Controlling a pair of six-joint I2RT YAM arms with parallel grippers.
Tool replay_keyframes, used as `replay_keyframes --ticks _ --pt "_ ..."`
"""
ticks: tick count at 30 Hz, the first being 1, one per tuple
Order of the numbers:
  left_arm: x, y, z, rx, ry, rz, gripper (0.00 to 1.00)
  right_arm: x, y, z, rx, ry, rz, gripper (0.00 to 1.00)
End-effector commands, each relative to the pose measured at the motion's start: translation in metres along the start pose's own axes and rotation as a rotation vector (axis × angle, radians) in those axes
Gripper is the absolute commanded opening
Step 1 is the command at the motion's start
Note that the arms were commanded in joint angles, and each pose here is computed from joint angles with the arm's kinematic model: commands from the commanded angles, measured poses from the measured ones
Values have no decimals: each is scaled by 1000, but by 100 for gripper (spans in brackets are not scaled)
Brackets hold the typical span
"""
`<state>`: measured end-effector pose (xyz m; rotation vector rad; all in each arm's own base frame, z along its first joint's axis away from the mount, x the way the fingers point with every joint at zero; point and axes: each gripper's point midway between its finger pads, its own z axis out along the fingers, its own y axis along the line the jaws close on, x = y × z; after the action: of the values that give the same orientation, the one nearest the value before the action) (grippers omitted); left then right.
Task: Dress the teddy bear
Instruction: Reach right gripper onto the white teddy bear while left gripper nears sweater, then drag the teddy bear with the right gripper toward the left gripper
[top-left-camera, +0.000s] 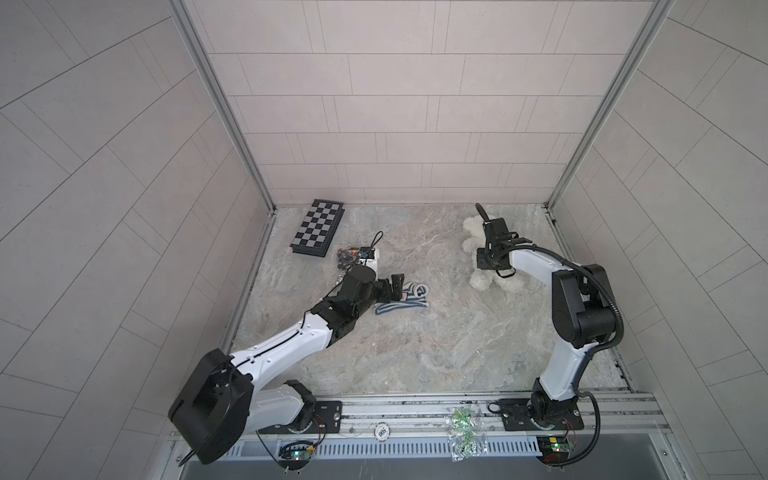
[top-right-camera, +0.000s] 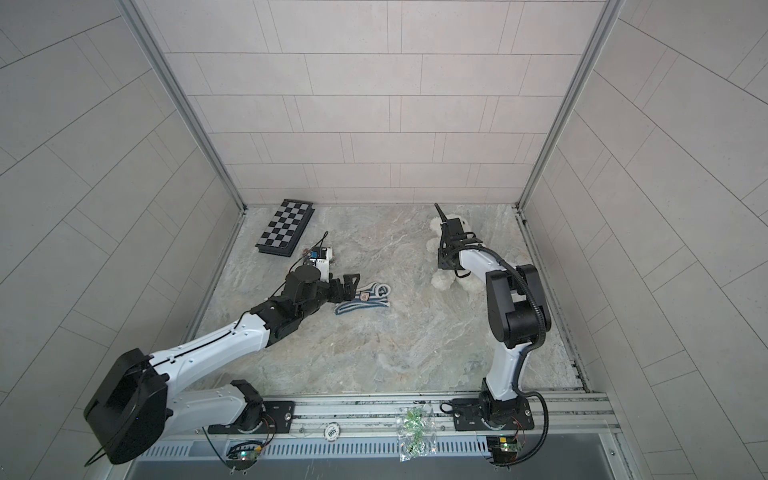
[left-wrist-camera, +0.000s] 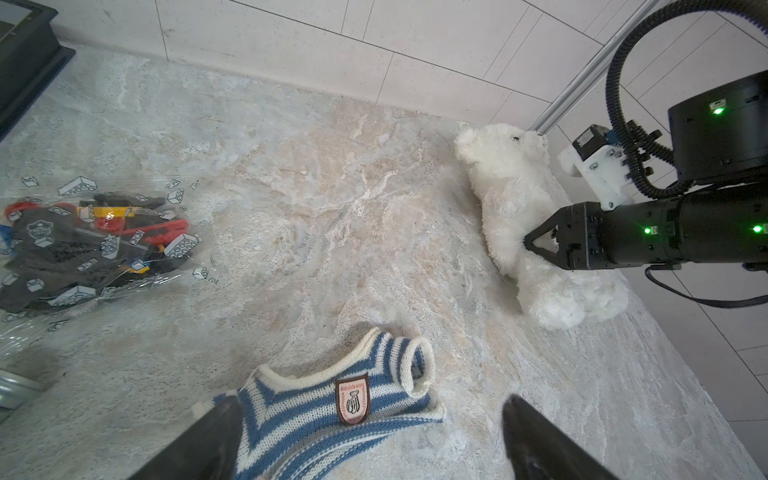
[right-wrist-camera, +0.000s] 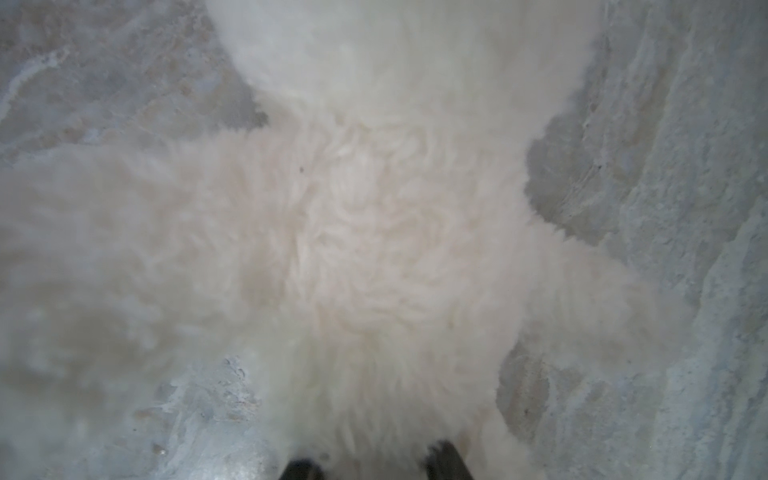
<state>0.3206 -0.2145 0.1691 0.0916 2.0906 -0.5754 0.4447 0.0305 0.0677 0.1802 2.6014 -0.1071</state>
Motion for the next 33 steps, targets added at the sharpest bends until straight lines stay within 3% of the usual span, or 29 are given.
replay_keyframes --ticks 1,7,17,25,33 --pt "-6 -1 -6 0 -23 -6 100 13 -10 -5 43 33 -3 17" --pt "-6 1 -13 -6 -27 -2 100 6 -13 -25 32 -25 5 0" --pt "-13 8 -26 -13 -38 -3 100 -1 3 -107 -101 -232 -3 0" --pt "-42 45 -51 -70 -101 -70 100 36 88 -188 -373 -380 -104 0" --pt "-67 59 -95 -140 -195 -72 100 94 195 -231 -657 -365 -140 0"
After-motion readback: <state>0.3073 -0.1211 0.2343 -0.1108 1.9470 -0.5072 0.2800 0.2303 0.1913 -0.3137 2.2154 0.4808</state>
